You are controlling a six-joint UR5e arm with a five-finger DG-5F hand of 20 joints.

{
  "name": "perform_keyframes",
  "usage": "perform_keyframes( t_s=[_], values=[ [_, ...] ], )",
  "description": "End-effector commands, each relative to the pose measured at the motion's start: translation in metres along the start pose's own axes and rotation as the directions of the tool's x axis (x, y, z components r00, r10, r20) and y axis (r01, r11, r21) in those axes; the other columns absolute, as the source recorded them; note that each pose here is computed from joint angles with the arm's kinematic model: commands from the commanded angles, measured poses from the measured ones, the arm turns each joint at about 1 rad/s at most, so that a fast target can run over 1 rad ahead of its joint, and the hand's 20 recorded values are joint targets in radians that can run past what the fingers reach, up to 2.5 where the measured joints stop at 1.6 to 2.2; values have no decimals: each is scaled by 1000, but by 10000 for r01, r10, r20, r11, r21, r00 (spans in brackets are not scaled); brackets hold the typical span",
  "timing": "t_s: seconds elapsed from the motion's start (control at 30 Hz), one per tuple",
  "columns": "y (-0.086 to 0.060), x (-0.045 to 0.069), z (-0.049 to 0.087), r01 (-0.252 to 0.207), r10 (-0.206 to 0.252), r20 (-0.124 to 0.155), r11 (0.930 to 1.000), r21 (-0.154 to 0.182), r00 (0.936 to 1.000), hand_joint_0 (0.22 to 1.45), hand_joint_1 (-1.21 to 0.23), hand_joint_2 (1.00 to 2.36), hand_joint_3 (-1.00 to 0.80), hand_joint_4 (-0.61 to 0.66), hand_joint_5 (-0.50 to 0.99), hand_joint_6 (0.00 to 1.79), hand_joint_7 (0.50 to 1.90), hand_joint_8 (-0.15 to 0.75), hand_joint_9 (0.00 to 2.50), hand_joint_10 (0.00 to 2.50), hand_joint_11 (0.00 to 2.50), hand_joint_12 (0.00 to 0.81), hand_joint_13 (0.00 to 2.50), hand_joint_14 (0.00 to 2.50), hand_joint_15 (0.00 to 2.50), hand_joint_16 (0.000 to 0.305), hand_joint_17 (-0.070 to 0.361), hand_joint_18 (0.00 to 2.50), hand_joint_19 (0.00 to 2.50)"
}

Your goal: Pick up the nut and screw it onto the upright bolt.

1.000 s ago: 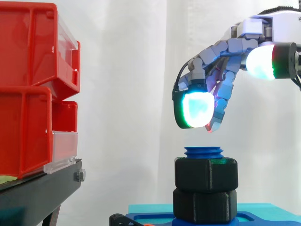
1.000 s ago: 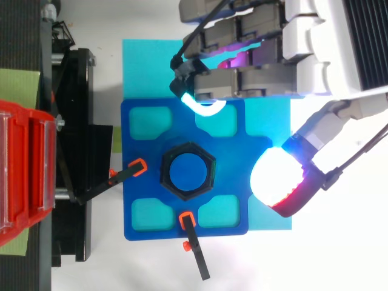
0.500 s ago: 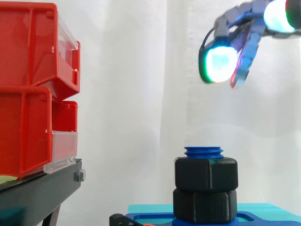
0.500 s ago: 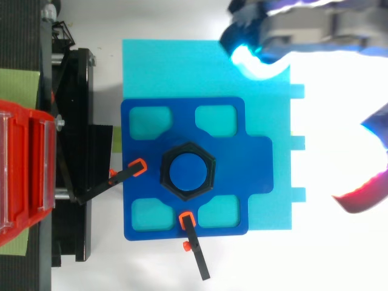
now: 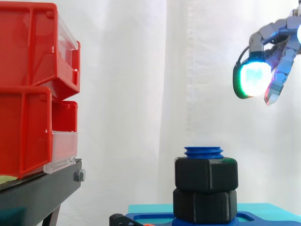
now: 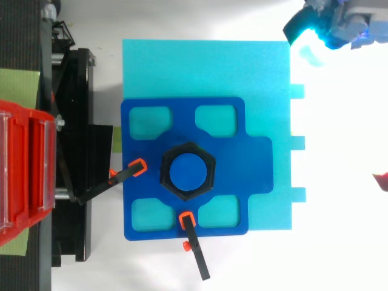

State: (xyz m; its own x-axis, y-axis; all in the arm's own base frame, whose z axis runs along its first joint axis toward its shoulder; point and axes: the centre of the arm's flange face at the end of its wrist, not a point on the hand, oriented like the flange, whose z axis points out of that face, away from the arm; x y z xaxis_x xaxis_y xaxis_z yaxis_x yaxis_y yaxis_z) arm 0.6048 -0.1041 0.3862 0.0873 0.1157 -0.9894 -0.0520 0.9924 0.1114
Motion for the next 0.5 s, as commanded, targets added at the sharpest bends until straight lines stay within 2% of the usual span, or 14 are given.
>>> perform_keyframes(
  t_s=[0.0, 0.03, 0.1, 0.13, 0.17, 0.2, 0.27, 0.3, 0.33, 0.37, 0.43, 0.47],
  values=[
    [-3, 1, 0, -1433, 1428, 119, 9878, 608, 9897, 527, -286, 1000, -500, 260, -55, 504, 976, 219, 1090, 0, 0, 231, 716, 0, 0, 32, 72, 429, 74],
    [-3, 3, -1, -2240, 2238, 118, 9715, 776, 9746, 527, -291, 1000, -500, 252, -63, 504, 960, 223, 1079, 1, 0, 236, 711, 0, 0, 32, 72, 422, 69],
    [-4, 4, -3, -2876, 2881, 83, 9530, 953, 9576, 527, -301, 1000, -500, 223, -88, 504, 896, 215, 1015, 0, 0, 245, 649, 0, 0, 34, 75, 368, 70],
    [-5, 6, -5, -3443, 3468, -42, 9325, 1090, 9379, 525, -310, 1000, -500, 182, -122, 503, 788, 208, 905, 0, 0, 254, 560, 0, 0, 36, 81, 299, 49],
    [-4, 7, -6, -3756, 3793, -104, 9195, 1162, 9252, 523, -322, 1000, -500, 157, -152, 502, 718, 203, 784, 0, 0, 278, 446, 0, 0, 37, 84, 201, 18],
    [-5, 9, -8, -4162, 4220, -203, 9000, 1294, 9064, 521, -326, 1000, -500, 142, -174, 502, 681, 201, 705, 0, 0, 290, 398, 0, 0, 38, 85, 141, 0],
    [-5, 10, -10, -4452, 4530, -260, 8841, 1421, 8912, 512, -329, 1000, -500, 133, -211, 501, 622, 215, 542, 0, 0, 334, 269, 0, 0, 41, 93, 38, 0],
    [-5, 10, -10, -4498, 4582, -281, 8811, 1461, 8884, 511, -327, 1000, -500, 132, -211, 501, 616, 217, 535, 0, 0, 336, 257, 0, 0, 42, 94, 24, 0],
    [-5, 13, -12, -4617, 4728, -417, 8733, 1555, 8802, 512, -319, 1000, -500, 127, -218, 501, 601, 221, 508, 0, 0, 343, 232, 0, 0, 42, 94, 18, 0],
    [-5, 14, -14, -4668, 4806, -540, 8688, 1654, 8753, 511, -318, 1000, -500, 125, -223, 501, 591, 222, 483, 0, 0, 349, 215, 0, 0, 43, 96, 11, 0],
    [-5, 15, -16, -4646, 4817, -688, 8679, 1757, 8737, 511, -316, 1000, -500, 129, -225, 501, 582, 222, 453, 0, 0, 348, 191, 0, 0, 43, 98, 0, 0],
    [-6, 17, -19, -4597, 4814, -888, 8676, 1893, 8720, 511, -312, 1000, -500, 127, -225, 501, 578, 220, 450, 0, 0, 350, 187, 0, 0, 44, 98, 0, 0]
  ],
)
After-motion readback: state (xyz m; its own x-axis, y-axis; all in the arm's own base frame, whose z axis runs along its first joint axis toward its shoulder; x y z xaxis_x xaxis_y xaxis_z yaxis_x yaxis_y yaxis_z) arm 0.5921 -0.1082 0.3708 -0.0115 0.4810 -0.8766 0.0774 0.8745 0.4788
